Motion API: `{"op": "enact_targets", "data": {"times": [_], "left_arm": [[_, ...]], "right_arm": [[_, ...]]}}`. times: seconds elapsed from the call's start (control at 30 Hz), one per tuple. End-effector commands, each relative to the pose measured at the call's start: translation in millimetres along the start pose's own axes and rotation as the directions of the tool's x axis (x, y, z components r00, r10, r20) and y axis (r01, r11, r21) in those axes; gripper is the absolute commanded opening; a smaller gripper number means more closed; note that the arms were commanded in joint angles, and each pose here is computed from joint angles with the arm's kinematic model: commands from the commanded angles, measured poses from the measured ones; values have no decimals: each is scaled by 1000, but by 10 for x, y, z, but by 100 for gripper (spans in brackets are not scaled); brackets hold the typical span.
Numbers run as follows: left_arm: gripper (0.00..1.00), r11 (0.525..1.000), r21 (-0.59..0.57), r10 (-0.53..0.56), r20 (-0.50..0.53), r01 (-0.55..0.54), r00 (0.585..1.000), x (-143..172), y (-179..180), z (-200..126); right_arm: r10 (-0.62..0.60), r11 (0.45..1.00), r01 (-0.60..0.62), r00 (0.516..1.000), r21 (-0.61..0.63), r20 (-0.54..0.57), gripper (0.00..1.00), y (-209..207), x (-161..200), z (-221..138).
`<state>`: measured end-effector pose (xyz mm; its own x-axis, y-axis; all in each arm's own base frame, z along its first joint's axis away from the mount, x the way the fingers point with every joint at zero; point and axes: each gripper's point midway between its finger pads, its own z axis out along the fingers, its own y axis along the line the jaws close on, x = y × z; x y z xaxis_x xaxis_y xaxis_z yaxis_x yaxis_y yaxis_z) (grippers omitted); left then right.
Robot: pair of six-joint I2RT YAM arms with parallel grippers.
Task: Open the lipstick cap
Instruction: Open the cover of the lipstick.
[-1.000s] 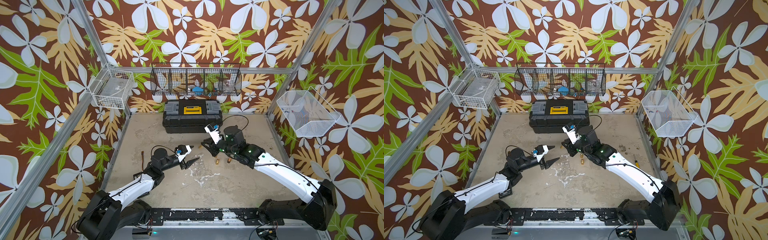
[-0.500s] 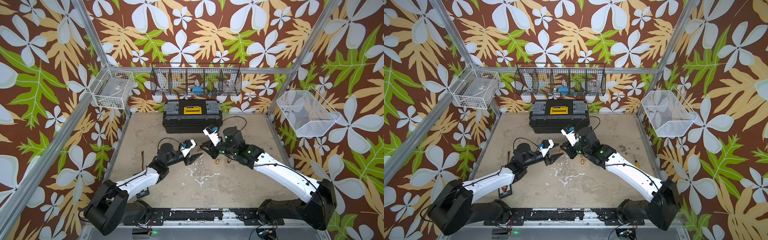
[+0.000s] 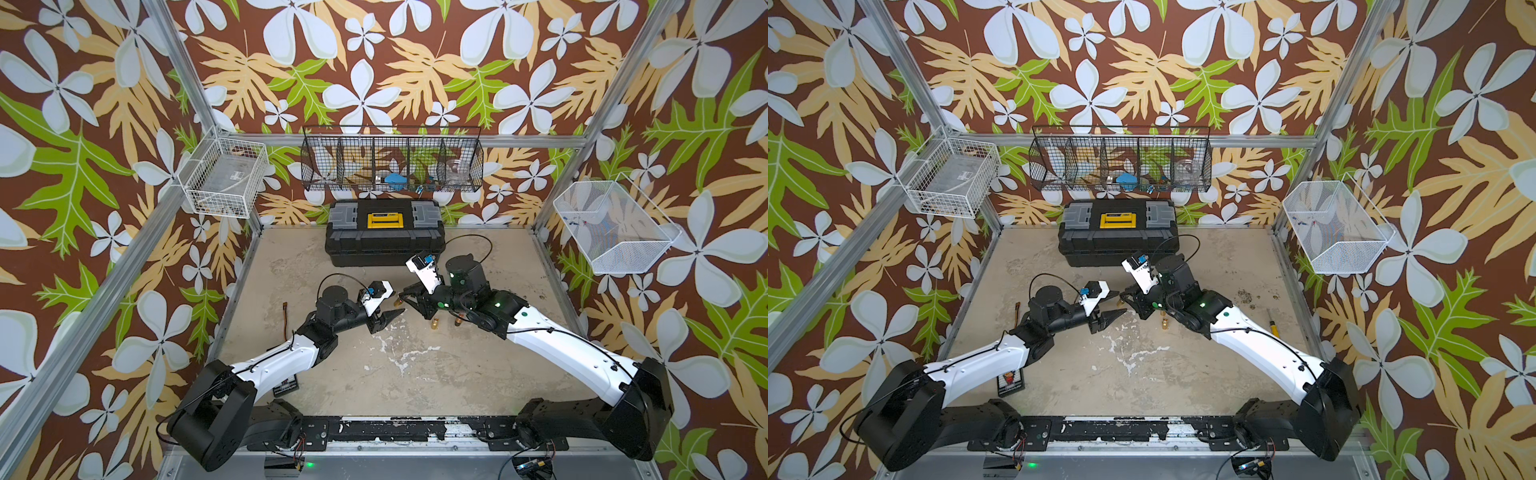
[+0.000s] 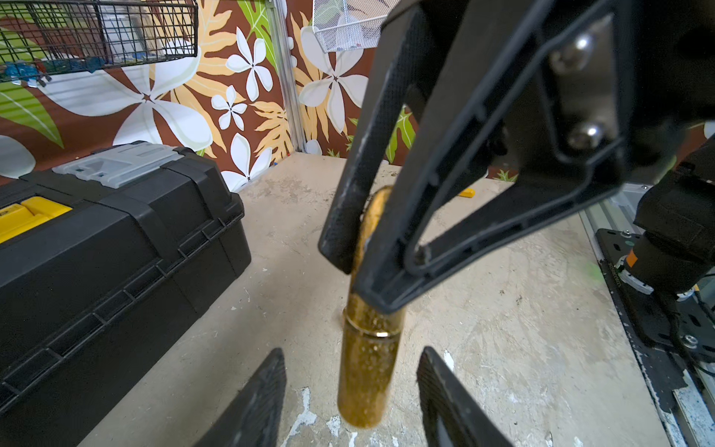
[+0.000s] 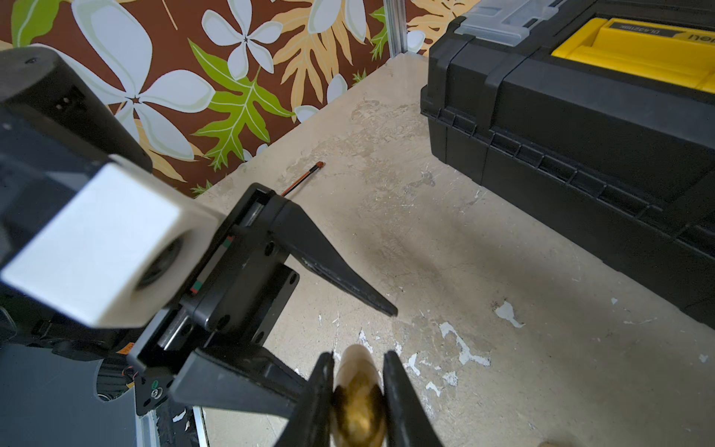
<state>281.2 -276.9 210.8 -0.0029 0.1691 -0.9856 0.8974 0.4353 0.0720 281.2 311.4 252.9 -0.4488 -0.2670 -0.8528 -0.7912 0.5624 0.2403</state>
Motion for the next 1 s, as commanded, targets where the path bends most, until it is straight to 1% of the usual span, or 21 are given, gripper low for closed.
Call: {"op": "enact_targets", "data": {"times": [0.0, 0.4, 0.63, 0.97], "left_arm": [[55, 1000, 13, 10, 2, -10, 1000, -17, -24, -1], [49, 999, 33, 7, -12, -7, 1000, 19, -43, 25], [45, 999, 46, 5, -4, -5, 1000, -9, -56, 35], [31, 998, 61, 2, -5, -2, 1000, 5, -80, 40]], "right_arm": [[4, 1000, -4, 1000, -15, 17, 24, 28, -51, 1], [4, 1000, -4, 1000, -21, 20, 24, 35, -59, 4], [6, 1000, -5, 1000, -26, 14, 24, 36, -32, 28], [8, 1000, -8, 1000, -28, 6, 24, 37, -7, 32]]}}
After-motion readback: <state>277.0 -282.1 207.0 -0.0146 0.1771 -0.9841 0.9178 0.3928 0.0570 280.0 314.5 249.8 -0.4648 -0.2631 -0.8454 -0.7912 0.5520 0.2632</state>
